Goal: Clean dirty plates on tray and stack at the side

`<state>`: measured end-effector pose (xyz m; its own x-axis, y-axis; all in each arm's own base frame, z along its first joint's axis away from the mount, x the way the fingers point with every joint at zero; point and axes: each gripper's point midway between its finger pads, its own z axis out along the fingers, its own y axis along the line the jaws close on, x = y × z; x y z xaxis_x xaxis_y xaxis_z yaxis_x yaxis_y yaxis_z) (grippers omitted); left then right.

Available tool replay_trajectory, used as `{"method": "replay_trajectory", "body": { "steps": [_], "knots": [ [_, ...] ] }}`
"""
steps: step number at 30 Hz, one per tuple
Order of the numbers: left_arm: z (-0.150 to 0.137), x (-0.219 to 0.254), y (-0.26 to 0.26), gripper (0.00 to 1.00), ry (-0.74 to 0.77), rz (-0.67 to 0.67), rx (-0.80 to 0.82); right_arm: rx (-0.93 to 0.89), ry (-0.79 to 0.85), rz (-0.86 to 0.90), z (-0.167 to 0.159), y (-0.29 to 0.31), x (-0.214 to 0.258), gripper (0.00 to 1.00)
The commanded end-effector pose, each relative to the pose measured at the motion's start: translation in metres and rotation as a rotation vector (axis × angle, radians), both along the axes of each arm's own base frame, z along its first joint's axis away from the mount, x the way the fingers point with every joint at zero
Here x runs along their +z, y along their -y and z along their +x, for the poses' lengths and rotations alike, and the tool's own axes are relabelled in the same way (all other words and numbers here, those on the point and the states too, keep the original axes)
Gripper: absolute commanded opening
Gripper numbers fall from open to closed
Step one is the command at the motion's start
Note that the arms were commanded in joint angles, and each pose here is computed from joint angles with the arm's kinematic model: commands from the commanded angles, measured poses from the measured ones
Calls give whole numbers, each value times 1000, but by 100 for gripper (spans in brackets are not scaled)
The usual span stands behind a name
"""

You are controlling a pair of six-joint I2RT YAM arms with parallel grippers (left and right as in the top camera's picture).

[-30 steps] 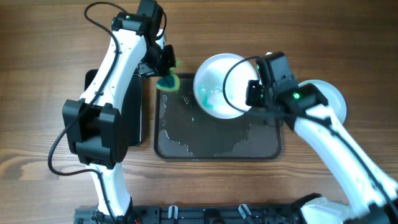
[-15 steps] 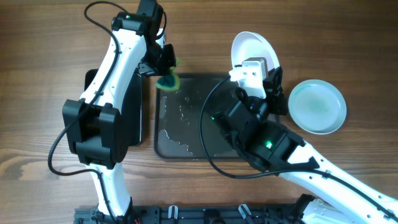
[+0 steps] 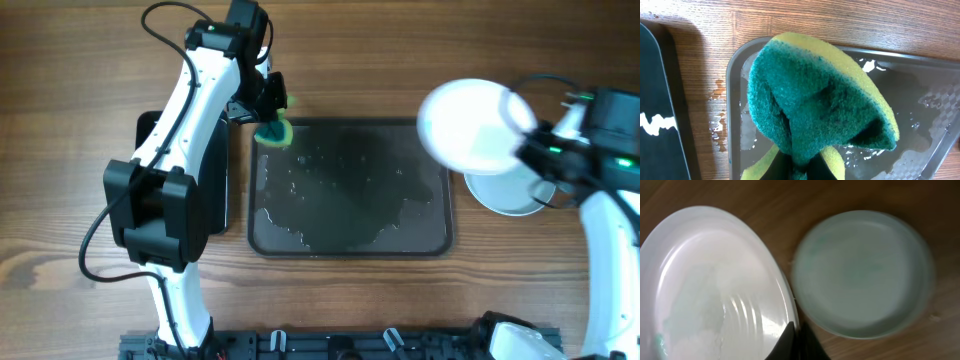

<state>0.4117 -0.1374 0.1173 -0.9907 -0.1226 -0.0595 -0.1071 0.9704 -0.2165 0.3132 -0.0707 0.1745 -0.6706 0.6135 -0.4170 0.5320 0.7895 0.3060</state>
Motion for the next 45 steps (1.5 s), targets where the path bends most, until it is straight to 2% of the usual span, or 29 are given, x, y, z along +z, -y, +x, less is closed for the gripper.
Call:
{"method": "replay_trajectory", "body": {
  "steps": [1,2,4,8,10,11,12,14,17,19,21,23,28,33,34,35,36,37,38,39,40,42,44,45],
  "knots": [
    [3,17,4,4,50,-19,-20,-327,-134,-67,-42,78,-26,4],
    [3,17,4,4,50,-19,-21,-416,-174,-95,-53,94,-40,4],
    [3,17,5,4,50,-19,-24,-456,-204,-143,-60,105,-60,4],
    [3,17,6,4,51,-19,-25,-443,-233,-119,-55,104,-101,4],
    [4,18,6,4,55,-20,-25,-381,-248,-93,-48,98,-115,5],
    [5,18,6,4,58,-21,-25,-322,-244,-58,-41,91,-121,11],
    [5,18,6,4,58,-21,-25,-266,-233,-2,-33,80,-128,27],
    [4,18,1,4,50,-19,-14,-163,-196,114,-22,56,-130,47],
    [0,28,-17,4,42,-15,23,-132,-169,161,-15,48,-109,57],
    [-5,48,-50,4,65,24,88,-67,-113,174,-2,41,-68,60],
    [-18,59,-93,4,53,132,157,14,-85,146,10,26,-40,62],
    [-33,56,-131,4,-7,250,203,136,-71,115,21,0,-32,64],
    [-47,-2,-173,4,-88,284,138,378,-68,34,34,-64,-32,68],
    [-70,-80,-178,7,-121,283,15,443,-69,21,34,-86,-32,70],
    [-74,-90,-178,19,-126,283,15,444,-72,22,34,-86,-32,70],
    [-78,-97,-178,40,-129,283,15,446,-74,21,33,-86,-33,70],
    [-81,-100,-177,56,-136,283,13,459,-77,16,32,-86,-33,70],
    [-81,-100,-177,63,-136,283,13,465,-79,13,31,-86,-33,70],
    [-78,-94,-178,74,-124,287,15,465,-82,14,31,-86,-34,70],
    [-74,-82,-179,76,-105,288,18,465,-84,15,30,-86,-34,70],
    [-67,-67,-179,92,-75,289,25,465,-85,16,30,-86,-34,70],
    [-49,-5,-174,100,53,257,67,511,-58,45,29,-95,-25,70],
    [-40,52,-158,100,206,169,68,523,-19,57,28,-100,2,70],
    [-43,71,-157,100,263,167,71,538,6,40,26,-100,19,71]
  ]
}}
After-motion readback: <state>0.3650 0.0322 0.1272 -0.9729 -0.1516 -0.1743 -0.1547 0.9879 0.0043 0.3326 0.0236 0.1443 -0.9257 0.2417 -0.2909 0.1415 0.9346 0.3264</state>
